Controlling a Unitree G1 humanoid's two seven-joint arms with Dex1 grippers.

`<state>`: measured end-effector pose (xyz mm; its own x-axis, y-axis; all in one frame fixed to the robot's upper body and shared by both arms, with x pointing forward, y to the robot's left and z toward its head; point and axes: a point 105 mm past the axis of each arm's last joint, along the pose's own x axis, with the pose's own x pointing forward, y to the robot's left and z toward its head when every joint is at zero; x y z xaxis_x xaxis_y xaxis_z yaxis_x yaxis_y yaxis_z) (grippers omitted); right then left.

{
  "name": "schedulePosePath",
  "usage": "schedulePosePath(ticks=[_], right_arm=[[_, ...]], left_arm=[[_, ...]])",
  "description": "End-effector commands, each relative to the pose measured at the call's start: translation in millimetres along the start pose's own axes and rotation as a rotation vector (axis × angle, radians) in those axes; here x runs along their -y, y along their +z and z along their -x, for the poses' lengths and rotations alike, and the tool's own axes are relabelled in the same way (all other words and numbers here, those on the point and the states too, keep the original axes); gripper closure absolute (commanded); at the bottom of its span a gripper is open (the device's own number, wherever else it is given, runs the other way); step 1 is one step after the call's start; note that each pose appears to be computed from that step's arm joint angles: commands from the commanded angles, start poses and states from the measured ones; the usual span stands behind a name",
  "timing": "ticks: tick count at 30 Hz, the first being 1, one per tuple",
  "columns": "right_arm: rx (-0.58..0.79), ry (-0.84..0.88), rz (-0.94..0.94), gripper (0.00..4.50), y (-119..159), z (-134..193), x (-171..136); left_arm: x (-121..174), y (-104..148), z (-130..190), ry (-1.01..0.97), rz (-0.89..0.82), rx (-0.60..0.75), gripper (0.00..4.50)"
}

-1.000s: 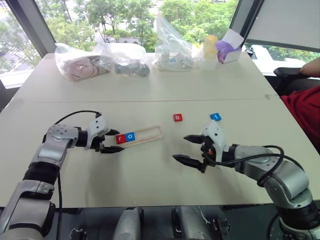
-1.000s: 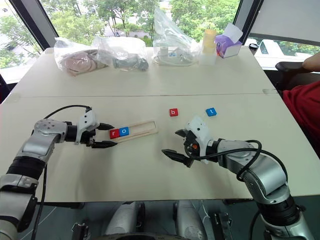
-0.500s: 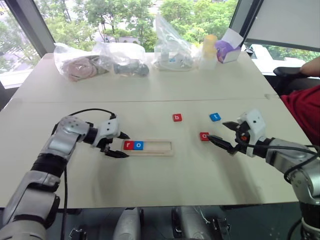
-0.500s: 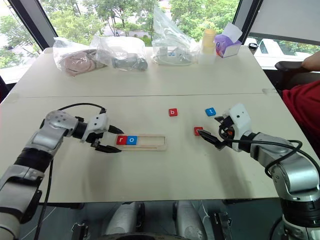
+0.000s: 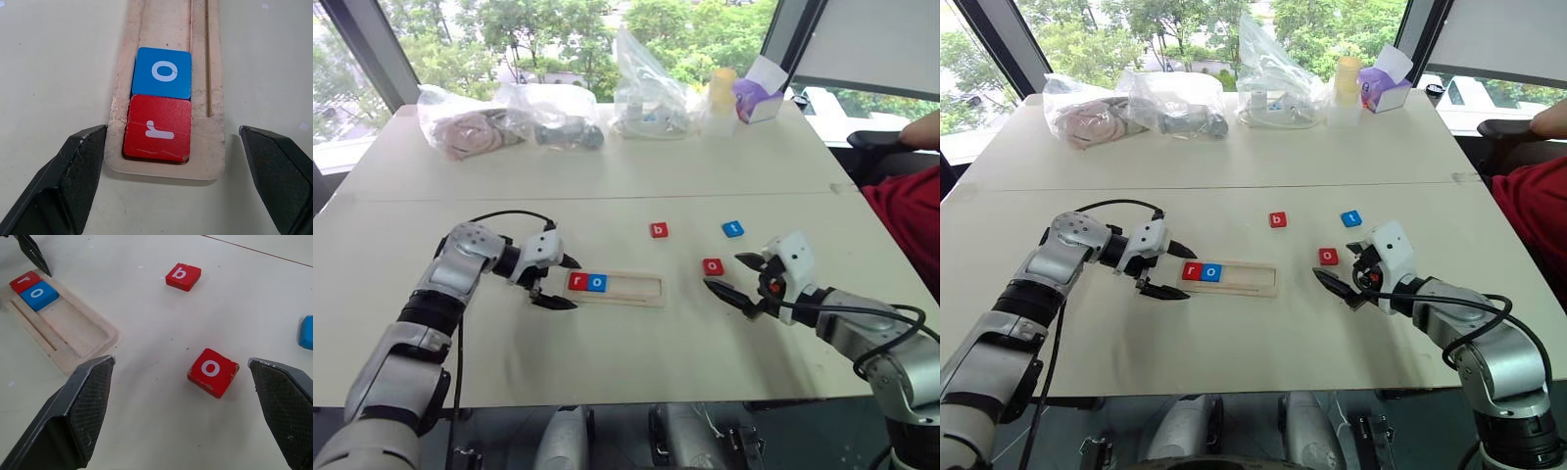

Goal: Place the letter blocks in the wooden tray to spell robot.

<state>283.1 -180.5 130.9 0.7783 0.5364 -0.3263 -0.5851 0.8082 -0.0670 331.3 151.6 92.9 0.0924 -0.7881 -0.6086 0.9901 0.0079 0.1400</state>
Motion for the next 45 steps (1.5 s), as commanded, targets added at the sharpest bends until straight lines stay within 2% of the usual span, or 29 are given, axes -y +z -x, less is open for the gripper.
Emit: schedulePosePath(ticks=[1,5,8,11,16,26,30,34,37,40,43,45], right_arm=[[0.049,-0.033,0.021,0.0,14,-11,5],[0.065,-0.09,0.0,0.0,25,-45,7],[0.097,-0.132,-0.088,0.0,41,-80,7],[0.081,-0.178,-0.181,0.0,44,-110,9],[0.035,-0.199,-0.212,0.0,41,-144,2],[-0.07,-0.181,-0.153,0.0,24,-177,-31],[-0.103,-0.169,-0.103,0.0,17,-185,-45],[-0.127,-0.166,-0.056,1.85,11,-189,-58],[-0.116,-0.193,-0.054,3.32,11,-190,-56],[-0.039,-0.276,-0.097,3.31,24,-186,-39],[0.123,-0.368,-0.102,3.31,51,-158,-9],[0.179,-0.389,-0.086,3.31,60,-139,-2]], left_arm=[[0,4,2,0.026,0.013,0.022,0.04],[-4,9,16,0.07,0.022,0.036,0.04],[-6,11,35,0.117,0.049,0.039,0.04],[0,23,57,0.138,0.093,0.073,0.04],[5,44,94,0.271,0.154,0.171,0.04],[17,78,120,0.566,0.185,0.321,0.04],[27,76,117,0.606,0.225,0.331,0.04],[30,68,118,0.637,0.252,0.31,0.0],[30,68,116,0.64,0.255,0.313,0.0],[31,73,109,0.607,0.241,0.317,0.0],[32,86,101,0.558,0.213,0.333,0.0],[35,90,97,0.527,0.204,0.33,0.0]])
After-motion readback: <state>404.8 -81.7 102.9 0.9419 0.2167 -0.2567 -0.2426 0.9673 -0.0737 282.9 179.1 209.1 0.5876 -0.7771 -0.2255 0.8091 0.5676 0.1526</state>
